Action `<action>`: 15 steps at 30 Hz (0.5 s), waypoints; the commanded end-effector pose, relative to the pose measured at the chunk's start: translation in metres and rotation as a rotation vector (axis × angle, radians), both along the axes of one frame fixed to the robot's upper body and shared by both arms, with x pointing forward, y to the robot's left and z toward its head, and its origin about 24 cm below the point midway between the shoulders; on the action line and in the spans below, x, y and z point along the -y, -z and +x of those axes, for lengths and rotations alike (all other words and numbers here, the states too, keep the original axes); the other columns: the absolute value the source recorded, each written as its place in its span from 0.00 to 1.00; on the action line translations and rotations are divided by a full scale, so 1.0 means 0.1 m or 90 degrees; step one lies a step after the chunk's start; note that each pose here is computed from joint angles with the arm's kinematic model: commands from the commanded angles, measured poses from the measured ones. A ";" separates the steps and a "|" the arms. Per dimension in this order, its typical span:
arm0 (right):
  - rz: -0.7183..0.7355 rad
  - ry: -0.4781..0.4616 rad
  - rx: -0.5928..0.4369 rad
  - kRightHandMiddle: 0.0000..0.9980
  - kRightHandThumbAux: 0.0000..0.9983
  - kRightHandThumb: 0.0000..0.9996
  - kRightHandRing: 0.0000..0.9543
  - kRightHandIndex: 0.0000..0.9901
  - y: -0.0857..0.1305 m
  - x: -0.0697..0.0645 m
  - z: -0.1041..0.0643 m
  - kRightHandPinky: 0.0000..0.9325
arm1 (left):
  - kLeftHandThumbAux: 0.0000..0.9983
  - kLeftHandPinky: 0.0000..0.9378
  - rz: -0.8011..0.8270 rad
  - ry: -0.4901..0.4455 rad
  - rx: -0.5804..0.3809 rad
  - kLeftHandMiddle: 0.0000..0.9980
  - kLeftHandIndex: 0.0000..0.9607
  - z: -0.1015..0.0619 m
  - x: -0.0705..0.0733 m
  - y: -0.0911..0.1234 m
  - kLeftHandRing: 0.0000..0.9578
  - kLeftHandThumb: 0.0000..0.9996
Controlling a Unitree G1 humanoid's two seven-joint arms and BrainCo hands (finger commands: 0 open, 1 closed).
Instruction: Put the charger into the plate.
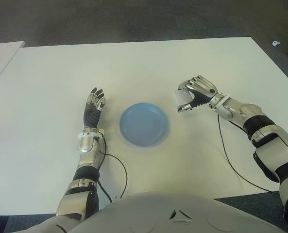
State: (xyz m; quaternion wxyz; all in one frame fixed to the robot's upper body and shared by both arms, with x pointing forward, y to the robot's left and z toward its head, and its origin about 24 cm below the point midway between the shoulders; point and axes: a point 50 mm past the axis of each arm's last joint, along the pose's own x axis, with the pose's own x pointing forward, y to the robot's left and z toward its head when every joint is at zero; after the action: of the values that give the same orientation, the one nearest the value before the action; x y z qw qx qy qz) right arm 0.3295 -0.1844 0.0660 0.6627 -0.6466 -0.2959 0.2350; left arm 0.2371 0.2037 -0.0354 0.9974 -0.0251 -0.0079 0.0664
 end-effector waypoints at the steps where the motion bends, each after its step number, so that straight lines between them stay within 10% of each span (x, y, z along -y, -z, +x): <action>1: 0.027 -0.021 -0.011 0.92 0.71 0.75 0.94 0.44 -0.01 -0.06 -0.05 0.94 | 0.50 0.16 -0.062 -0.009 -0.163 0.14 0.05 -0.44 0.15 0.49 0.15 0.00; 15: 0.049 -0.052 -0.011 0.91 0.71 0.75 0.93 0.44 -0.10 -0.22 -0.08 0.93 | 0.50 0.17 -0.064 -0.007 -0.163 0.14 0.04 -0.43 0.16 0.49 0.15 0.00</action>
State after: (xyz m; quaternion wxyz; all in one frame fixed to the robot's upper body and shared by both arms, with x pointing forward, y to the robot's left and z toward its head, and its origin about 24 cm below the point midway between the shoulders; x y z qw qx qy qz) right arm 0.3231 -0.1673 0.0763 0.6750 -0.6154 -0.3208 0.2506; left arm 0.2374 0.2034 -0.0352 0.9975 -0.0255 -0.0080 0.0661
